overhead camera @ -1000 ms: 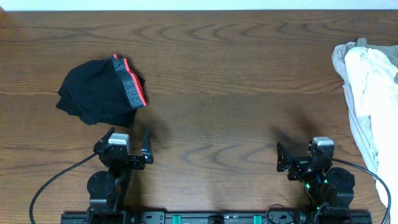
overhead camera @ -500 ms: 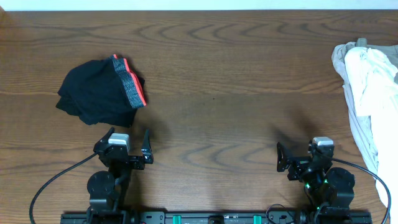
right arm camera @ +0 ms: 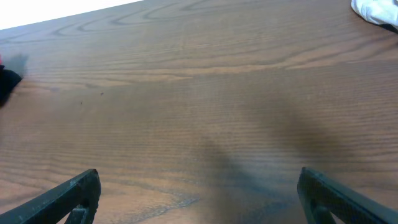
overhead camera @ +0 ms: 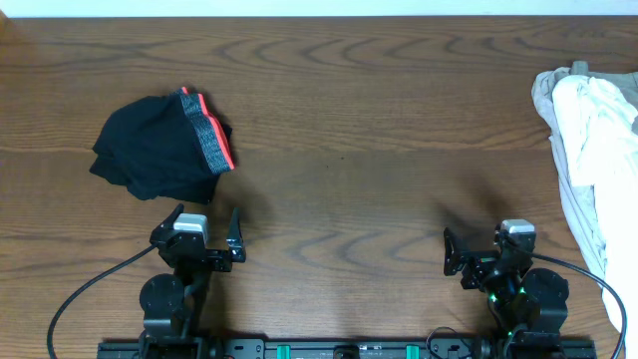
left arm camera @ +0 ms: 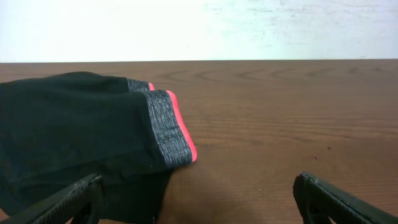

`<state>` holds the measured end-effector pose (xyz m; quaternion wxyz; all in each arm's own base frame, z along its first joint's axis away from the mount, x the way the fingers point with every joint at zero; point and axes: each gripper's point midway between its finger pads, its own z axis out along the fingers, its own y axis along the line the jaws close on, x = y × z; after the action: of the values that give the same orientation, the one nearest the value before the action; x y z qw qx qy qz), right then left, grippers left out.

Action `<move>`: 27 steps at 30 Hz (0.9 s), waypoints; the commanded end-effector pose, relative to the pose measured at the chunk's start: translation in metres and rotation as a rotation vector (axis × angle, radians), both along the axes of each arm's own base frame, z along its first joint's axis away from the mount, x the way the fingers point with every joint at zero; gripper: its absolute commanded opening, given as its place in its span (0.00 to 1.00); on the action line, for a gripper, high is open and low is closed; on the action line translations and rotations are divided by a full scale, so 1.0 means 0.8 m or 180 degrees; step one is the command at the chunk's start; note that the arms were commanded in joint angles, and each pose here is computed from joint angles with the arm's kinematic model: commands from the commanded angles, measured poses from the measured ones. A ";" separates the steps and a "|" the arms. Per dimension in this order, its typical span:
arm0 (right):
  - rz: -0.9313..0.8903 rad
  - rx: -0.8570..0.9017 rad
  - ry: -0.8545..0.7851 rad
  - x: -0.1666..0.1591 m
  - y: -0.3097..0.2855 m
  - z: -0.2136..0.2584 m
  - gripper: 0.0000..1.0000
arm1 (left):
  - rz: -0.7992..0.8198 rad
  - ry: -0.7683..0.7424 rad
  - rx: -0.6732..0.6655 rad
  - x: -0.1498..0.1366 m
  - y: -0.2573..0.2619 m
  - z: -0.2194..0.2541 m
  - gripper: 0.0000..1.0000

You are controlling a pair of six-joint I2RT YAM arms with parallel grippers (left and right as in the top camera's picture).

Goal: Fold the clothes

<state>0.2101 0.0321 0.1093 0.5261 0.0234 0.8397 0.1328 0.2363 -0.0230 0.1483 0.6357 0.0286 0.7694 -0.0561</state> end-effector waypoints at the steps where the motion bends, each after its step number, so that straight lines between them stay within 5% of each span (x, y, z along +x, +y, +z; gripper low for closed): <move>1: -0.0041 0.0025 -0.0011 0.001 -0.003 0.000 0.99 | -0.0017 0.0069 0.0043 0.000 -0.001 -0.016 0.98; 23: -0.0040 0.0070 -0.0041 0.002 -0.002 0.004 0.99 | -0.0019 0.0057 0.0040 0.001 -0.001 -0.014 0.98; 27: 0.0175 0.0573 0.0057 -0.004 0.025 0.007 0.99 | 0.0064 0.0122 -0.0374 0.000 -0.001 -0.016 0.98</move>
<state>0.2101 0.0374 0.1121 0.5253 0.0312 0.8357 0.1570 0.2363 -0.0231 0.1484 0.6351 0.0191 0.7695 -0.0643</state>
